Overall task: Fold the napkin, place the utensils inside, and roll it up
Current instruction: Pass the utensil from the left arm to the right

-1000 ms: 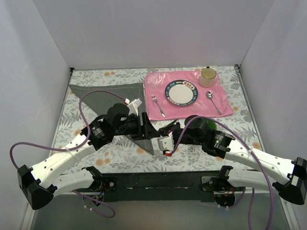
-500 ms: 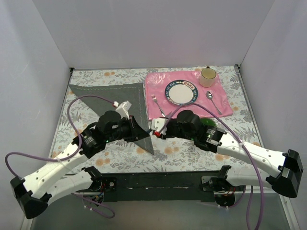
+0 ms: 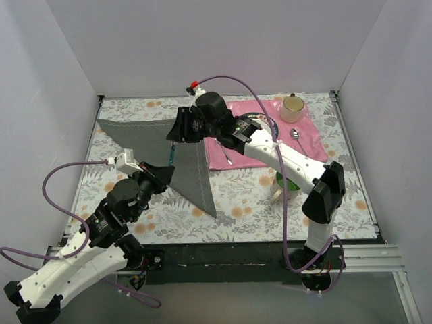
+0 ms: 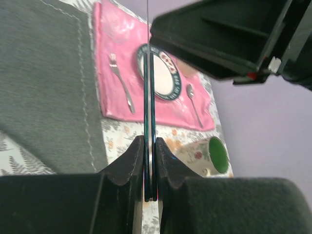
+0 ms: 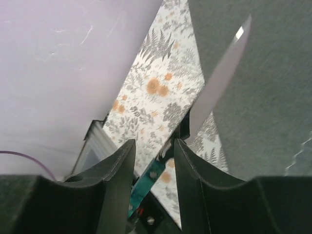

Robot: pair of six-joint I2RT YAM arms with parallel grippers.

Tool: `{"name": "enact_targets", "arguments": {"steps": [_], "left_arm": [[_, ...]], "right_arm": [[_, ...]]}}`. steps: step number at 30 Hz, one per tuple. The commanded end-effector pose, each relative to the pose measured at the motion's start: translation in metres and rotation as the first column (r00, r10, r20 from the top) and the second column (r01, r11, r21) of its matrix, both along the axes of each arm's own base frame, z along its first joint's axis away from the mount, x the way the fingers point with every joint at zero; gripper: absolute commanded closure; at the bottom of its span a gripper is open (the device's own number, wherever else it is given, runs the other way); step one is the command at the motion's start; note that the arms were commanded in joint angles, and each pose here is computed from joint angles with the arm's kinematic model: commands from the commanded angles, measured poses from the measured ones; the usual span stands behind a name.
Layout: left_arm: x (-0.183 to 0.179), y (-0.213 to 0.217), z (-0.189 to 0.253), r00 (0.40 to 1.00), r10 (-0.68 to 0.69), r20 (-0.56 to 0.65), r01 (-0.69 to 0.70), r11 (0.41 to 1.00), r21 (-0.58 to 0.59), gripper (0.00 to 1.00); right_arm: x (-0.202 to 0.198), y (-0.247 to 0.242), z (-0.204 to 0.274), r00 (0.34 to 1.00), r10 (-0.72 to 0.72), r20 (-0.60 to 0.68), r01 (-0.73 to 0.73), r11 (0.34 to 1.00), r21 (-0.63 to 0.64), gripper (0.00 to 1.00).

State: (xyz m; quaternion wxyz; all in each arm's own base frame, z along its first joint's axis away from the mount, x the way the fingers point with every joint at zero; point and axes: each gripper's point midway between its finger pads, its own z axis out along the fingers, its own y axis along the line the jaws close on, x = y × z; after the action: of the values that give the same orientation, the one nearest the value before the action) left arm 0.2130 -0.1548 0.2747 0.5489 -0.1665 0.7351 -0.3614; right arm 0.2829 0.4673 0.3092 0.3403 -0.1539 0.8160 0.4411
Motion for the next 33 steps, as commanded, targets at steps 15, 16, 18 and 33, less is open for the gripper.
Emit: {"name": "enact_targets", "arguments": {"steps": [15, 16, 18, 33], "left_arm": [[0.019, 0.034, 0.031, 0.97, 0.21, 0.119, -0.208, 0.978, -0.03, 1.0], [0.02, 0.036, 0.03, 0.968, 0.22, 0.118, -0.218, 0.976, -0.025, 1.0], [0.02, 0.037, 0.031, 0.967, 0.223, 0.119, -0.223, 0.975, -0.019, 1.0], [0.024, 0.039, 0.025, 0.964, 0.246, 0.1, -0.25, 0.968, 0.02, 1.0]], "right_arm": [[-0.045, 0.047, 0.001, 0.983, -0.023, -0.183, 0.03, 0.999, 0.032, 0.58], [-0.046, 0.047, -0.003, 0.984, -0.024, -0.178, 0.027, 1.0, 0.015, 0.58], [-0.041, 0.047, 0.007, 0.989, -0.054, -0.136, 0.054, 0.999, 0.002, 0.58], [-0.04, 0.056, -0.009, 0.998, -0.045, -0.036, 0.041, 0.995, -0.093, 0.89]]}}
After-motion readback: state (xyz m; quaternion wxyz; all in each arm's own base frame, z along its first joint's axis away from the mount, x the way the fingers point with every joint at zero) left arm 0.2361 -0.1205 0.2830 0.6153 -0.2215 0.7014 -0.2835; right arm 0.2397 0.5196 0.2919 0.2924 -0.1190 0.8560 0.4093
